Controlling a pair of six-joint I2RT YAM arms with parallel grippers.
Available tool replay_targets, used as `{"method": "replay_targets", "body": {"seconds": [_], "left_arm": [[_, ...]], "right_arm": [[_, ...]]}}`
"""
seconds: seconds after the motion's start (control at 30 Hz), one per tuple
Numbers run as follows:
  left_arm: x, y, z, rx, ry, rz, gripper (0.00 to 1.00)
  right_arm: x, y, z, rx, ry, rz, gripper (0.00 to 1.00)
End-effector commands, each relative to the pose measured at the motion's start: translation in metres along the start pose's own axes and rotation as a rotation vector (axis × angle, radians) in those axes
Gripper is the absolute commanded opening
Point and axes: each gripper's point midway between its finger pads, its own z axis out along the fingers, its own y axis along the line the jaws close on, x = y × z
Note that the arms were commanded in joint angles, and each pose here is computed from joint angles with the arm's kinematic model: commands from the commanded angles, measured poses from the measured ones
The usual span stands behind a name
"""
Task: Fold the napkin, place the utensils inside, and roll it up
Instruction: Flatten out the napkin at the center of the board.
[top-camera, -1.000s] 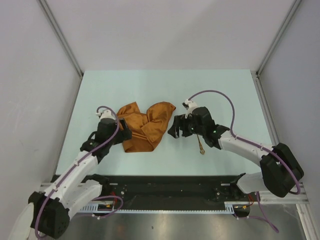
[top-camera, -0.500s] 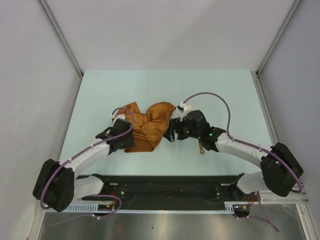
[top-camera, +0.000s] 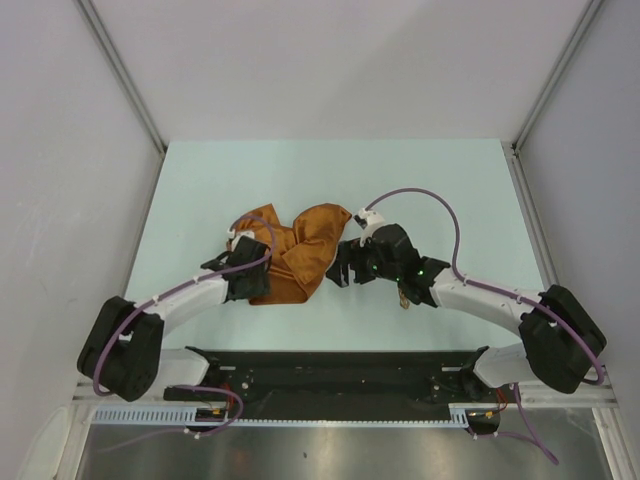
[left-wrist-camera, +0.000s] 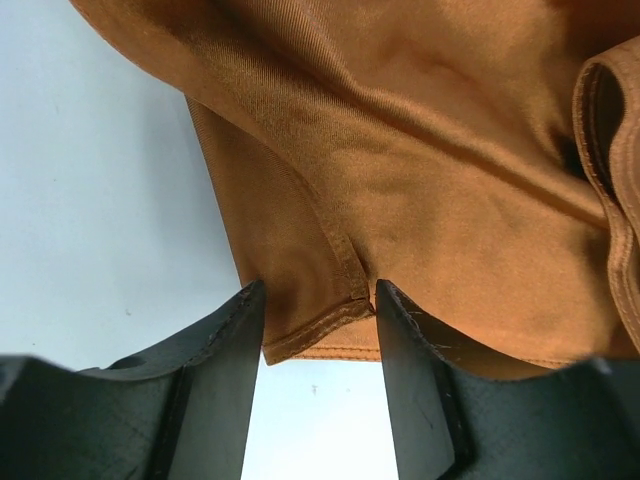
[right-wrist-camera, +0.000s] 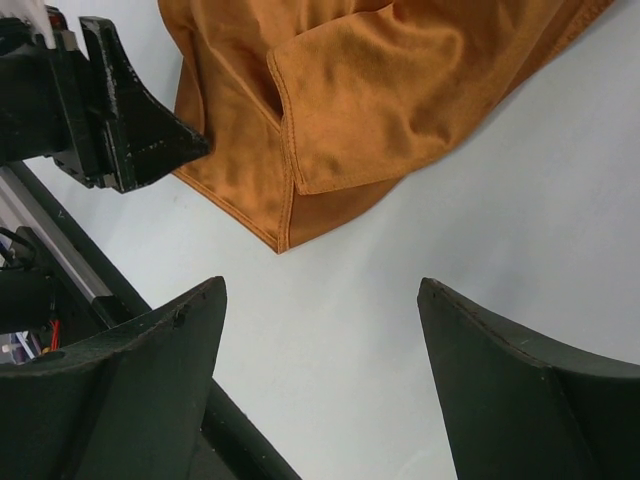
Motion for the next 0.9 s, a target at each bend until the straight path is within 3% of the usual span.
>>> {"method": "replay_targets", "body": {"seconds": [0.0, 0.1, 0.2, 0.37, 0.5, 0.87], "left_arm": [[-0.014, -0.013, 0.003, 0.027, -0.026, 0.016, 0.50], [-0.018, -0.011, 0.002, 0.010, -0.034, 0.020, 0.15], [-0.030, -0.011, -0.008, 0.020, -0.092, -0.002, 0.01], [-0.056, -0.008, -0.038, 0.054, -0.221, -0.063, 0.00], [-0.069, -0.001, -0.058, 0.078, -0.294, -0.100, 0.01], [-0.064, -0.005, -0.059, 0.188, -0.267, -0.150, 0.00]], "right_arm": [[-0.004, 0.009, 0.006, -0.042, -0.022, 0.003, 0.83], [-0.003, 0.012, 0.015, -0.053, -0.011, 0.001, 0.83], [-0.005, 0.013, 0.028, -0.031, 0.006, -0.018, 0.82], [-0.005, 0.020, 0.055, -0.011, 0.047, -0.045, 0.79], [0.004, 0.027, 0.085, 0.025, 0.109, -0.062, 0.69], [0.040, 0.021, 0.122, 0.257, 0.232, -0.223, 0.53]]}}
